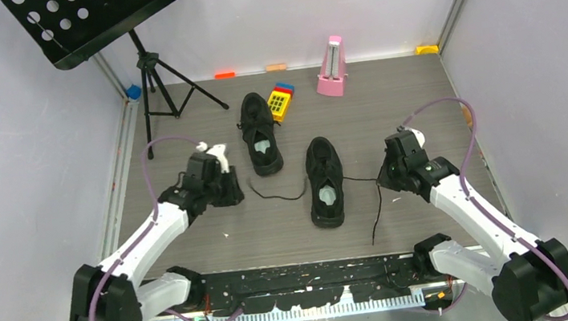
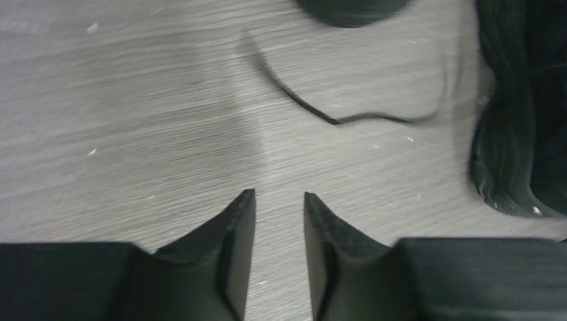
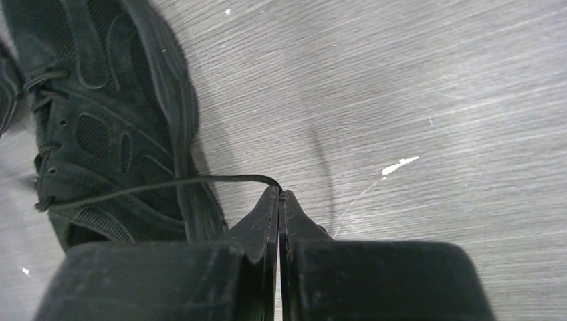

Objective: Tie the shoes

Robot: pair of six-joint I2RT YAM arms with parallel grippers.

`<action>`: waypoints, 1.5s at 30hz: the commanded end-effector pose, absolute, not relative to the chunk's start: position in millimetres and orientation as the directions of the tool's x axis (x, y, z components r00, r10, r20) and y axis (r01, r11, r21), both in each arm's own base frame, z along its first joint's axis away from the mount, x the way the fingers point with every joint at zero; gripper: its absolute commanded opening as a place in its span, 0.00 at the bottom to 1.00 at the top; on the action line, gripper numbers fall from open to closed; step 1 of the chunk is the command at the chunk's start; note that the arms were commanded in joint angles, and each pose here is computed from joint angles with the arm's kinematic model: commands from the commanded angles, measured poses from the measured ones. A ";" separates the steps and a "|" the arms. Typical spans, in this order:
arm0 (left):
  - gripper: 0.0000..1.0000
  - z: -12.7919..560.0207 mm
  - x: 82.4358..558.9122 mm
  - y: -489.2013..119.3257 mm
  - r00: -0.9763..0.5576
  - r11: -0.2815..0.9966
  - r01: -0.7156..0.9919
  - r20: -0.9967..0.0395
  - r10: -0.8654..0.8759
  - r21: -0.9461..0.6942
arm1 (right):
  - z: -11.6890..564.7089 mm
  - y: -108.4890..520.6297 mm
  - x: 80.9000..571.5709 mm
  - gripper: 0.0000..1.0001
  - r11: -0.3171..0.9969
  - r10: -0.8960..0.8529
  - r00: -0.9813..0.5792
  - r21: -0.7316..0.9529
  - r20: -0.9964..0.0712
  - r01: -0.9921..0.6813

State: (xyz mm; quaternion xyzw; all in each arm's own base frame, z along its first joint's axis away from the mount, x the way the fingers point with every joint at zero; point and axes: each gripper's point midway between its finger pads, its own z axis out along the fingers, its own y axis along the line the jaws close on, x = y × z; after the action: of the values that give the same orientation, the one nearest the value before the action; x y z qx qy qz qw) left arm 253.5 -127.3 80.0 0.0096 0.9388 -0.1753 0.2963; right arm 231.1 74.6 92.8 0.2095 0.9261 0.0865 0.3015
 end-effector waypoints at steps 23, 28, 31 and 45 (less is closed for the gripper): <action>0.63 91.5 266.8 -318.2 -0.423 0.533 0.844 -0.691 0.586 -0.064 | 146.1 98.0 250.2 0.48 0.914 0.357 -0.707 0.384 -0.611 0.129; 0.61 69.9 270.0 -322.7 -0.446 0.527 0.846 -0.642 0.624 -0.077 | 151.3 99.7 251.0 0.49 0.912 0.354 -0.700 0.393 -0.620 0.114; 0.57 62.7 271.5 -329.6 -0.446 0.511 0.854 -0.633 0.632 -0.092 | 152.7 100.1 252.3 0.49 0.914 0.350 -0.697 0.392 -0.625 0.107; 0.12 17.3 262.6 -327.0 -0.506 0.512 0.849 -0.484 0.714 -0.132 | 156.9 105.2 250.4 0.49 0.907 0.347 -0.702 0.414 -0.622 0.082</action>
State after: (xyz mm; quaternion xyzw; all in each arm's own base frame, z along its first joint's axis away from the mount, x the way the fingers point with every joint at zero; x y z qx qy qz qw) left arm 269.1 -328.2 25.4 0.4494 0.8468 -0.1848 0.2166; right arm 238.7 100.0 130.1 0.1278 0.9219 0.1587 0.3295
